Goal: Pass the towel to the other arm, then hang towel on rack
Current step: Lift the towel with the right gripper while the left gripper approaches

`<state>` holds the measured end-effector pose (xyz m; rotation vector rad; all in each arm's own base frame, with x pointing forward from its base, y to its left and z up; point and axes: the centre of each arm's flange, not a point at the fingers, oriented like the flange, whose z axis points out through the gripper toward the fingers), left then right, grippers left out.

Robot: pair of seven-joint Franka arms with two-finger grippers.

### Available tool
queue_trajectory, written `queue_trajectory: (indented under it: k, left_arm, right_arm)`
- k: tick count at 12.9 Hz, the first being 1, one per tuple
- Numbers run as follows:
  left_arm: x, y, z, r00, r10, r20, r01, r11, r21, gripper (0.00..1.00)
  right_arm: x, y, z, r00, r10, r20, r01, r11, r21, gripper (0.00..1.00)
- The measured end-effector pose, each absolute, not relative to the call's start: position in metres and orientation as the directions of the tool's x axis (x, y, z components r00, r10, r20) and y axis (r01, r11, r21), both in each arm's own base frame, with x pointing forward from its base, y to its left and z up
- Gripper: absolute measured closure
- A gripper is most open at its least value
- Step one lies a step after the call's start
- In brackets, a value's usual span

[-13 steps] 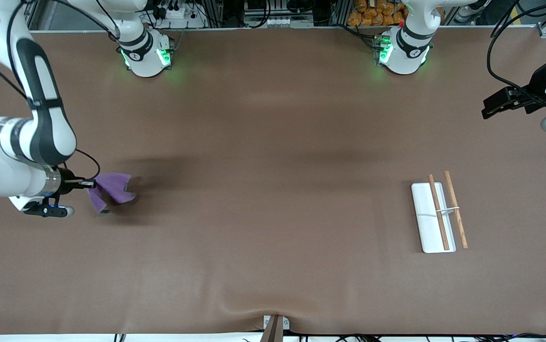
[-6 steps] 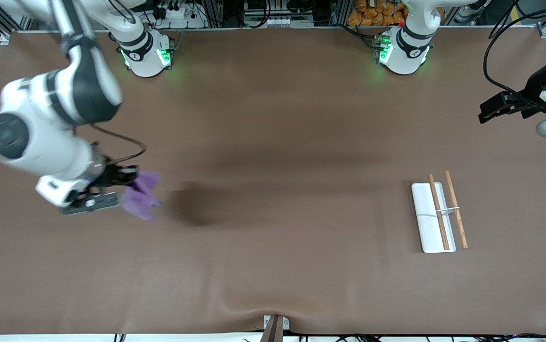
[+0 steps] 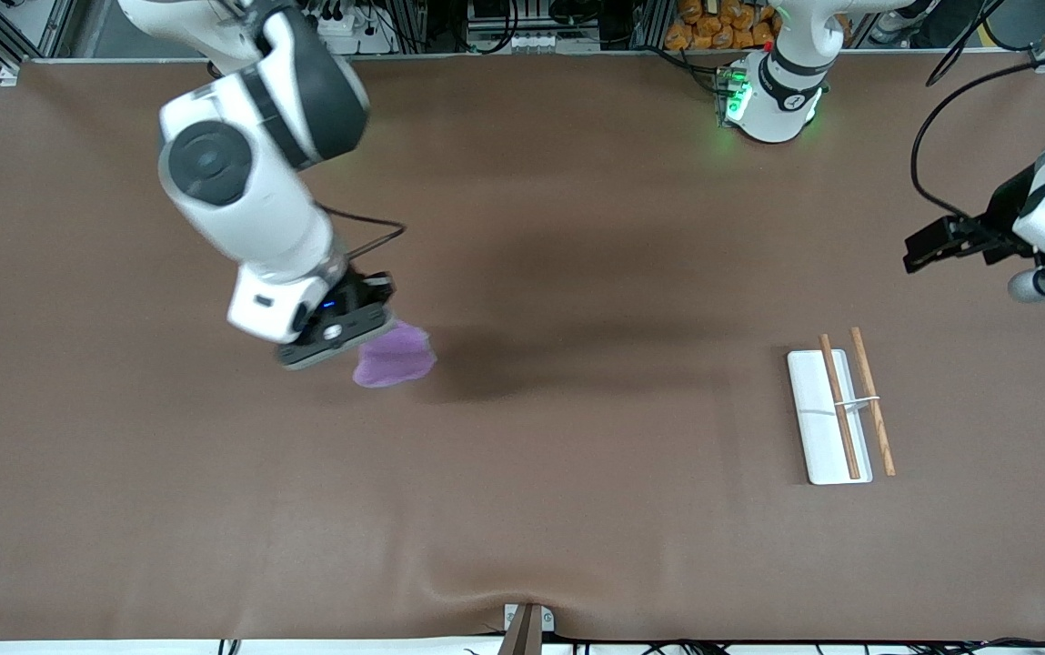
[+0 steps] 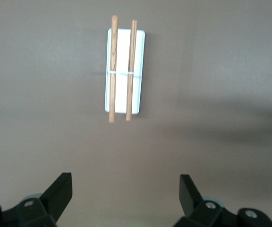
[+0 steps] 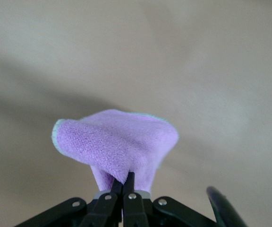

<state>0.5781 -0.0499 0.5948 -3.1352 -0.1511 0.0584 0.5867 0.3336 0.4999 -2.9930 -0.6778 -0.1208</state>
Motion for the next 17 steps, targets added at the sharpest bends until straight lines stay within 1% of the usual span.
queue_trajectory:
  k: [4,6,8,10,12,15,17]
  left_arm:
    - [0.6,-0.072,0.567,0.994,0.11,-0.026,0.111,-0.993,0.05,0.0]
    - [0.604,-0.094,0.552,0.986,0.161,-0.047,0.164,-0.985,0.06,0.0]
    - [0.607,-0.123,0.534,0.974,0.217,-0.066,0.221,-0.974,0.052,0.0]
    - [0.613,-0.146,0.512,0.961,0.261,-0.087,0.266,-0.963,0.05,0.0]
    - [0.617,-0.164,0.487,0.937,0.318,-0.143,0.331,-0.941,0.075,0.0]
    - [0.621,-0.181,0.458,0.893,0.39,-0.223,0.418,-0.904,0.093,0.0]
    - [0.619,-0.2,0.453,0.848,0.461,-0.261,0.5,-0.859,0.111,0.0]
  right_arm:
    - [0.558,0.424,0.494,0.814,0.517,0.265,0.549,-0.833,-0.06,0.98]
    - [0.544,0.462,0.481,0.774,0.547,0.319,0.593,-0.803,-0.062,0.98]
    - [0.531,0.489,0.472,0.748,0.568,0.344,0.622,-0.78,-0.067,0.98]
    - [0.523,0.506,0.472,0.743,0.568,0.353,0.63,-0.771,-0.086,0.98]
    - [0.522,0.516,0.475,0.748,0.553,0.367,0.624,-0.775,-0.104,0.98]
    - [0.519,0.525,0.476,0.803,0.469,0.367,0.548,-0.823,-0.148,0.98]
    - [0.519,0.527,0.478,0.833,0.411,0.371,0.497,-0.85,-0.176,0.98]
